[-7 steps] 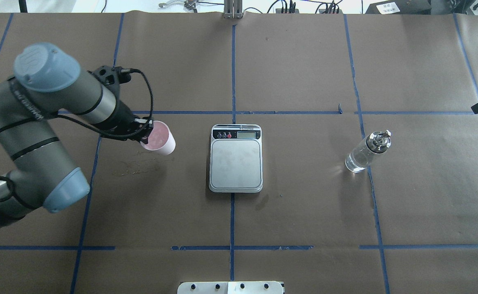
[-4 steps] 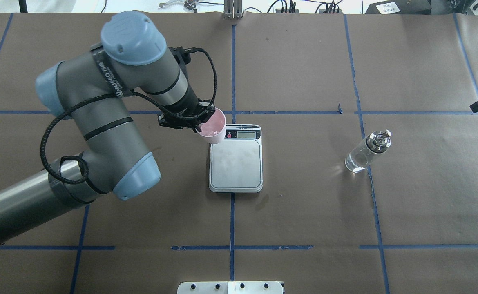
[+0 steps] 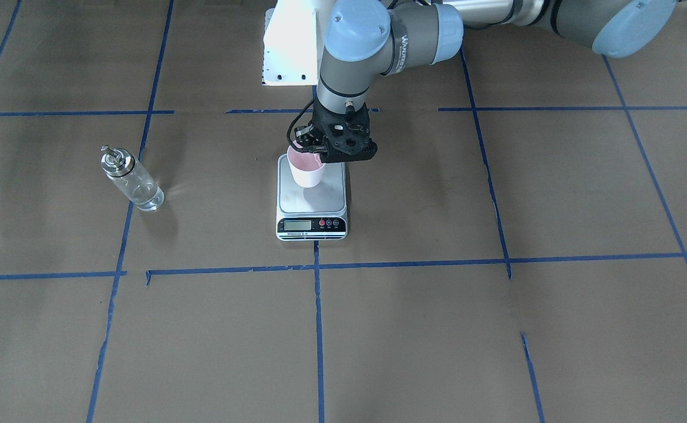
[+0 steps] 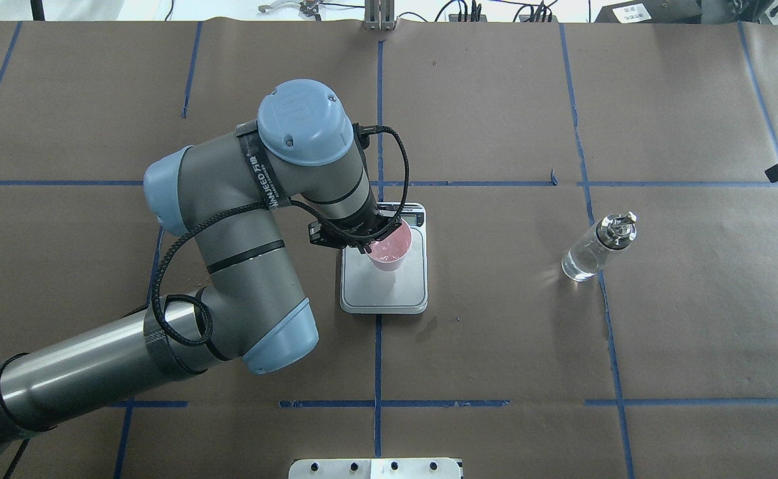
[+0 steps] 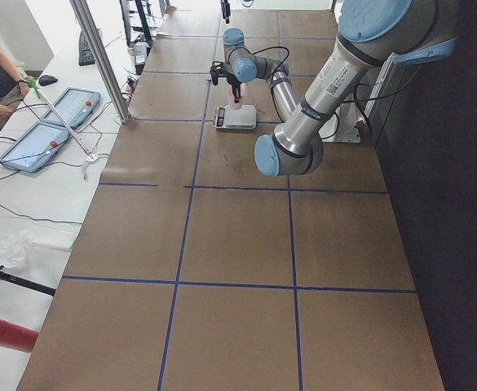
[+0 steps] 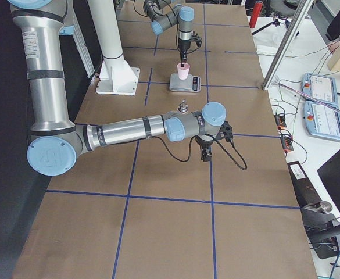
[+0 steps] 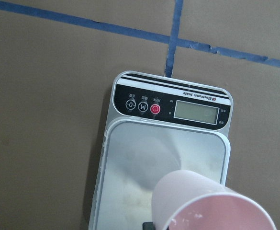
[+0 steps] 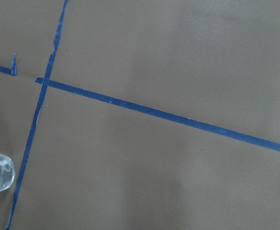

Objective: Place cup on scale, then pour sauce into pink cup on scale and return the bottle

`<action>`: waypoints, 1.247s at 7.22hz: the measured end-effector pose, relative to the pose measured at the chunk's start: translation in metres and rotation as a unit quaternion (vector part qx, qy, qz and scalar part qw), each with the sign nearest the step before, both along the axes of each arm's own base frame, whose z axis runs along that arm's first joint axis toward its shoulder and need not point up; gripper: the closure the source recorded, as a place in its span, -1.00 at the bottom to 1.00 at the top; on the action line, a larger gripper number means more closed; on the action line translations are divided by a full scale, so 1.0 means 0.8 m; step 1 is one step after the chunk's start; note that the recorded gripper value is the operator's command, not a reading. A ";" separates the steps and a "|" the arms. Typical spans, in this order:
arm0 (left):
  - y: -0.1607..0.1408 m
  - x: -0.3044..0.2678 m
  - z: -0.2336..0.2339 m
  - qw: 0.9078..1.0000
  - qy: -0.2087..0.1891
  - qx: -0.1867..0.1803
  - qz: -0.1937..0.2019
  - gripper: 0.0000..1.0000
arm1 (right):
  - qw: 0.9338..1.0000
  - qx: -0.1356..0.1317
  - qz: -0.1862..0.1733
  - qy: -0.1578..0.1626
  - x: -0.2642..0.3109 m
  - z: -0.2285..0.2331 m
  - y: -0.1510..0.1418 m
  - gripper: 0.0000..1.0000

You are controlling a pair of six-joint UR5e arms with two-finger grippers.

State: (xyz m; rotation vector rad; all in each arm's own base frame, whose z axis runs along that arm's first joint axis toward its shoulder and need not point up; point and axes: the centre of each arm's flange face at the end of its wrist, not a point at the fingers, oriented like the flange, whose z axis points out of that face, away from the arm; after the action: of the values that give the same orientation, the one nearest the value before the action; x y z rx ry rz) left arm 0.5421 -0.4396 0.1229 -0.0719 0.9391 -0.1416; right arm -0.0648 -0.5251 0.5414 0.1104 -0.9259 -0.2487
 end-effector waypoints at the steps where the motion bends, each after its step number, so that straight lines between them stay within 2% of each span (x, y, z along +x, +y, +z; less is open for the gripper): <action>1: 0.001 0.004 0.002 1.000 -0.002 0.003 -0.001 1.00 | 1.000 -0.001 0.000 0.000 0.000 0.001 0.001 -1.00; 4: 0.000 0.013 0.013 1.000 -0.005 0.007 -0.002 1.00 | 1.000 0.003 -0.001 0.000 0.000 0.001 0.001 -1.00; 5: -0.002 0.018 0.017 1.000 -0.002 0.008 -0.002 0.93 | 1.000 0.006 -0.001 -0.001 0.000 0.000 0.001 -1.00; 6: -0.003 0.022 0.020 1.000 0.000 0.009 -0.002 0.08 | 1.000 0.007 -0.001 -0.001 0.000 0.000 0.002 -1.00; 7: -0.003 0.023 0.021 1.000 0.001 0.009 -0.002 -0.40 | 1.000 0.009 -0.001 -0.001 0.000 -0.001 0.002 -1.00; 9: -0.002 0.020 0.021 1.000 0.002 0.011 -0.002 -0.46 | 1.000 0.017 0.003 -0.005 -0.001 -0.008 0.002 -1.00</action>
State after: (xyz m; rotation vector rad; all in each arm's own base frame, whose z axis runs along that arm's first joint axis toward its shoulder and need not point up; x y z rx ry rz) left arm 0.5584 -0.4408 0.1399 -0.0495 0.9451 -0.1353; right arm -0.0655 -0.5232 0.5349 0.1459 -0.9315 -0.2589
